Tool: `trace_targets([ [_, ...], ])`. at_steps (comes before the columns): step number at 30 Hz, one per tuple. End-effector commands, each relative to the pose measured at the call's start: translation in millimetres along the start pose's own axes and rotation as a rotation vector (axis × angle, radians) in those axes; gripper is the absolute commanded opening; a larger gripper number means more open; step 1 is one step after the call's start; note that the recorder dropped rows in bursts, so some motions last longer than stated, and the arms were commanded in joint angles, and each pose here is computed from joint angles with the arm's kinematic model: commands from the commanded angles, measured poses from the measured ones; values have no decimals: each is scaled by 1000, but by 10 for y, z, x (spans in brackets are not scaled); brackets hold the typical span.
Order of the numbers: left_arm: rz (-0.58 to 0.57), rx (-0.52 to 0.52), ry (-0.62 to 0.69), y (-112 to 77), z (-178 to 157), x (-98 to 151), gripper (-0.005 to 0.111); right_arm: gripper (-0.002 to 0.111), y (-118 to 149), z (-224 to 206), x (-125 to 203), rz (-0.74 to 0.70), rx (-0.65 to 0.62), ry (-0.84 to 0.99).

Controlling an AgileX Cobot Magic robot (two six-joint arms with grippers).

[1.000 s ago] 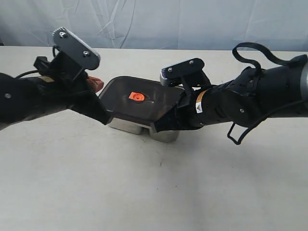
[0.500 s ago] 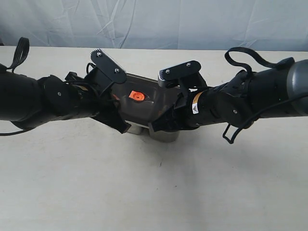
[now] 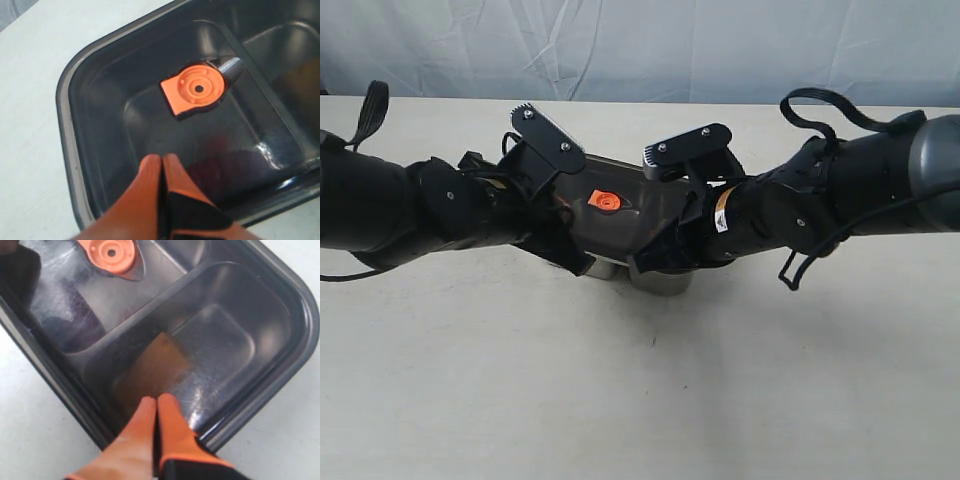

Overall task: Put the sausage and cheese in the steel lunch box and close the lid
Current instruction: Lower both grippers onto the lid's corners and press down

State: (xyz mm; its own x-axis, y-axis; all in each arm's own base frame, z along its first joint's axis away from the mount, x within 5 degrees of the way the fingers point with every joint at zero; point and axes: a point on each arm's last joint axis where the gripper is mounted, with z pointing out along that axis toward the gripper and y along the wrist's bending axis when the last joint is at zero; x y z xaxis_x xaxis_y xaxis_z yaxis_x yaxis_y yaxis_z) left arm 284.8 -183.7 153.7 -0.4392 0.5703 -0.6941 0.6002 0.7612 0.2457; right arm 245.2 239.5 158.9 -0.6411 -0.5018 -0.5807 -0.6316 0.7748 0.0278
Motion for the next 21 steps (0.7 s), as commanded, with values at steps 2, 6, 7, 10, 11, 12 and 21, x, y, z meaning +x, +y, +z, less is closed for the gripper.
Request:
trace_targets([
  [2, -45, 92, 132, -145, 173, 239, 0, -1, -34, 6, -44, -25, 36, 71],
  [6, -61, 106, 157, -169, 206, 283, 0, -1, -31, 7, -50, -25, 34, 64],
  [7, -61, 108, 156, -170, 204, 281, 0, -1, -32, 7, -48, -25, 35, 66],
  [10, -66, 111, 159, -173, 203, 283, 0, -1, -34, 6, -44, -27, 36, 70],
  [11, -68, 111, 159, -173, 203, 283, 0, -1, -35, 6, -42, -27, 37, 72],
  [12, -68, 111, 159, -173, 203, 283, 0, -1, -35, 6, -42, -27, 37, 72],
  [21, -49, 90, 141, -150, 196, 262, 0, -1, -27, -4, -85, -43, 29, 29],
])
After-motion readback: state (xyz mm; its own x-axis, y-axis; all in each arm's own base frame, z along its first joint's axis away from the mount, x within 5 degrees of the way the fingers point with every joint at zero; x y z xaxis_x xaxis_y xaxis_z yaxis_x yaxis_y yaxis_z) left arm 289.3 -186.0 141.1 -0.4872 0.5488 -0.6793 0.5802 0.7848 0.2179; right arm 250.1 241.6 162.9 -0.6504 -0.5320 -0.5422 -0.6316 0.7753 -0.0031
